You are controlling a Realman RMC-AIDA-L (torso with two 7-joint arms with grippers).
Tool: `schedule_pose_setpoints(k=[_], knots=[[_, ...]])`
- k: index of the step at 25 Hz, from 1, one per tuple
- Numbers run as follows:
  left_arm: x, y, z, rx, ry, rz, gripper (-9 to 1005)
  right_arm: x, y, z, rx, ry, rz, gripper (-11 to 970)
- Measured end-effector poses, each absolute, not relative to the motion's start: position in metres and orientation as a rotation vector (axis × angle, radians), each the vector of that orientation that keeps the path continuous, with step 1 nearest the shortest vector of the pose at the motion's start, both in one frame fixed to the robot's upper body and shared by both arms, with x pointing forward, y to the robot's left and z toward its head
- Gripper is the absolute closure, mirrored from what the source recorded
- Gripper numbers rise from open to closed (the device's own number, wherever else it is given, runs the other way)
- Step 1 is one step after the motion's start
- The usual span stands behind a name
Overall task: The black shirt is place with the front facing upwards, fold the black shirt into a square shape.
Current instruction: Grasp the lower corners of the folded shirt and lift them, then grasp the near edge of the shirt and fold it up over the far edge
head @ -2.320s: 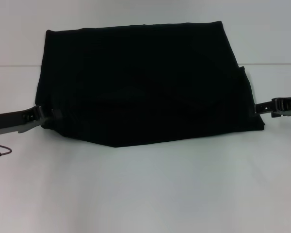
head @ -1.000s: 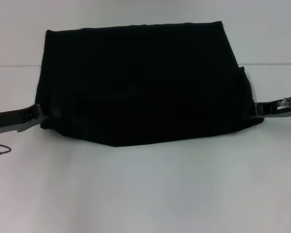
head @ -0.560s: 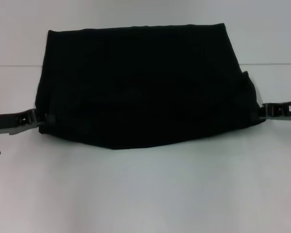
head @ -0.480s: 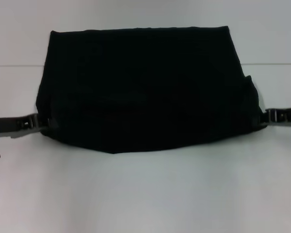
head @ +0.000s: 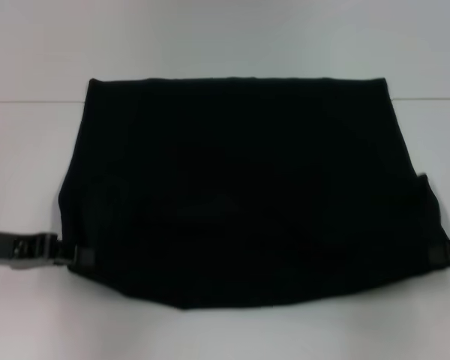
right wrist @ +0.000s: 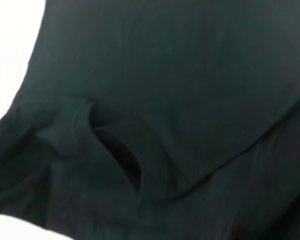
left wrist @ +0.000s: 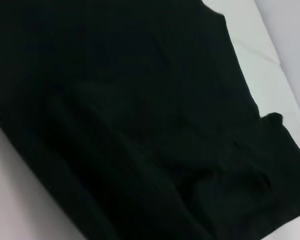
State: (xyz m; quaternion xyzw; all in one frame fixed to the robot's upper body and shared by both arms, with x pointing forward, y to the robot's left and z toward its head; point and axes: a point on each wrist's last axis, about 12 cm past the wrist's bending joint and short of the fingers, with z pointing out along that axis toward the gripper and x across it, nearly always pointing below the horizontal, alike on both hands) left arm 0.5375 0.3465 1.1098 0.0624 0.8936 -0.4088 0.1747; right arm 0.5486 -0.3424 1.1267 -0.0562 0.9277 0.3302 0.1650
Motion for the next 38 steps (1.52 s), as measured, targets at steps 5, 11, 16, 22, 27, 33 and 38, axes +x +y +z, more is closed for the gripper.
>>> schedule_pose_setpoints(k=[5, 11, 16, 22, 27, 33, 38], knots=[[0.513, 0.352, 1.115, 0.26, 2.588, -1.253, 950, 0.515, -0.365, 1.127, -0.18, 2.656, 1.067, 897], [0.488, 0.366, 1.114, 0.282, 2.632, -1.316, 950, 0.491, -0.381, 1.124, -0.187, 2.649, 1.121, 897], [0.493, 0.373, 1.119, 0.246, 2.57, -1.291, 951, 0.495, -0.389, 1.124, -0.126, 2.572, 1.133, 897], [0.531, 0.378, 1.143, 0.112, 2.374, -1.192, 950, 0.524, -0.386, 1.146, -0.066, 2.292, 1.147, 897], [0.577, 0.366, 1.145, -0.035, 2.323, -1.023, 950, 0.572, -0.374, 1.142, 0.088, 2.173, 1.026, 898], [0.617, 0.328, 1.126, -0.047, 2.352, -0.864, 951, 0.625, -0.329, 1.11, 0.12, 2.241, 0.807, 898], [0.629, 0.316, 1.127, -0.024, 2.341, -0.797, 950, 0.643, -0.306, 1.109, 0.103, 2.24, 0.694, 898]])
